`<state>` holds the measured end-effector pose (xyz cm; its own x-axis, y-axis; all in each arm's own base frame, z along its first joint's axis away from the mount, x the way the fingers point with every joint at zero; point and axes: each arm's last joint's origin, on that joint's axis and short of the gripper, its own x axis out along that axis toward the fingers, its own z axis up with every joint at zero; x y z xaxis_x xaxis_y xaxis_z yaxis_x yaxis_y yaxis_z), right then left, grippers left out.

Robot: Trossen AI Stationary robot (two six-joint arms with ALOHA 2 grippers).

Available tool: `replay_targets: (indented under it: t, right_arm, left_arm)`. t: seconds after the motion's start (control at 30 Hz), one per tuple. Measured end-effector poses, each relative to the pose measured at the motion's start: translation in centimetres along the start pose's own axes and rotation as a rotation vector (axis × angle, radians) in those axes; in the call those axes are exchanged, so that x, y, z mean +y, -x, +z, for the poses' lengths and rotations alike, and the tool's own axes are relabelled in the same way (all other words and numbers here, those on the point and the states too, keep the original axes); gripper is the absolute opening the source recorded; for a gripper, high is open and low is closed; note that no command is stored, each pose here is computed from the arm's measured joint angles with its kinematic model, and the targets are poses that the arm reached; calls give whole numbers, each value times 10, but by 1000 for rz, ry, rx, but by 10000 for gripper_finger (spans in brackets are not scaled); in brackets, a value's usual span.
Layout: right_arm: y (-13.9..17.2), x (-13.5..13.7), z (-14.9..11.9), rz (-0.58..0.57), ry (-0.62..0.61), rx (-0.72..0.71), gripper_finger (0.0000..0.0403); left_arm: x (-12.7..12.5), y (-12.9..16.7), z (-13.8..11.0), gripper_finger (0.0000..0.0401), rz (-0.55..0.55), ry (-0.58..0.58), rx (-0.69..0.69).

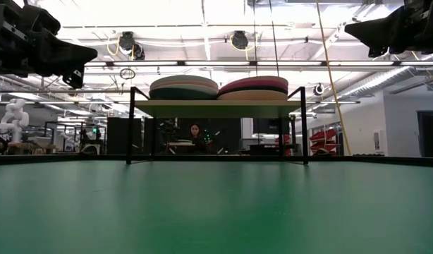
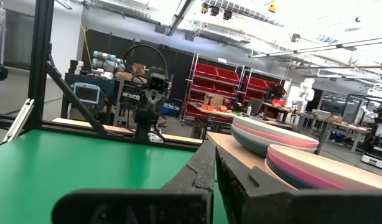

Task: Place and stack plates onto a shelf
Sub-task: Return to Home Position

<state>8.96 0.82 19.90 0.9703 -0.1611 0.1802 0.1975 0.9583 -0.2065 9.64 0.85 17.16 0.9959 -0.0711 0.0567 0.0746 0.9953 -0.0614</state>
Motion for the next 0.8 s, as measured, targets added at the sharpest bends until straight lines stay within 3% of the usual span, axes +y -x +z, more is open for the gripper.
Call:
replay_targets:
  t: [0.8]
  right_arm:
    - [0,0,0,1,-7,0,0]
  left_arm:
    - [0,0,0,8,0,1,-1]
